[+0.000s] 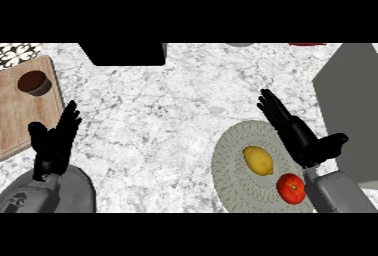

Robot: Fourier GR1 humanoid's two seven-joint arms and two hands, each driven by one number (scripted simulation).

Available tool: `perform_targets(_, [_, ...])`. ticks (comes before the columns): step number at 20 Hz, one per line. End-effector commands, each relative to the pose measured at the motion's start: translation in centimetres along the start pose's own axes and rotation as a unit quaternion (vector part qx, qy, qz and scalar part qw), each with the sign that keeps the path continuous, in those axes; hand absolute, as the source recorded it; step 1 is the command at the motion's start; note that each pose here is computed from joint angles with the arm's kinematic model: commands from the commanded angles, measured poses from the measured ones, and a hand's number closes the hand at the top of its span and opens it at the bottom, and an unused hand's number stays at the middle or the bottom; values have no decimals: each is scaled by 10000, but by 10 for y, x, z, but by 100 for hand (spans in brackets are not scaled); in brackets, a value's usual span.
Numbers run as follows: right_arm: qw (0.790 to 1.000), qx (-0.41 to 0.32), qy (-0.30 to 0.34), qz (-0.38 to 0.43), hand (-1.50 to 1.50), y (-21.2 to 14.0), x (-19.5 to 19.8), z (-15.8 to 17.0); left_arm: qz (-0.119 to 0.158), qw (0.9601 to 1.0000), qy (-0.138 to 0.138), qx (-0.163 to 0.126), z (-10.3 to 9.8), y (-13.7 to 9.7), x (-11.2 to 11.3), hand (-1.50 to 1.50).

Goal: Pick the lemon from the placemat and place it in the tiered shelf

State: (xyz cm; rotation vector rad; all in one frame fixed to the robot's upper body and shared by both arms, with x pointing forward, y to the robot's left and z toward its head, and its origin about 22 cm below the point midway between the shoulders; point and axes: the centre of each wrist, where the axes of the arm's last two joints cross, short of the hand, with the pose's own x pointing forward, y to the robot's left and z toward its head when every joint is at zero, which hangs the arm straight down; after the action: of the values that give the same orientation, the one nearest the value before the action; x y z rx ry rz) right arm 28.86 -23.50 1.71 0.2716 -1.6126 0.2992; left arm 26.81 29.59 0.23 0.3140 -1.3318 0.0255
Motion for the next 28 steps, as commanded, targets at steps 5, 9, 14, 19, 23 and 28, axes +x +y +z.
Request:
perform_targets(5, [9434,-676,-1476,2893,150,-28,8,22,-1201,9837,-1185,-615,-2,21,22,0])
perform_targets(9, [8744,-3022,-1698,3395,-150,-53,-11,46,-1332,9792,-1227,-917,9,16,3,0])
perform_targets(14, [8700,-2028,-2540,3707,-150,-5,-60,79,-1366,9685,-1582,-1356,4,19,-1,0])
perform_targets(19, [8064,-2141,-2632,4844,-150,7,-55,119,-1441,9697,-1493,-1289,8,24,2,0])
perform_targets(23, [7803,-2268,-1999,5475,-150,20,-59,144,-1409,9705,-1483,-1278,6,21,-8,0])
perform_targets(28, [7382,-2385,-1041,6223,-150,15,-71,176,-1522,9684,-1529,-1249,5,22,0,0])
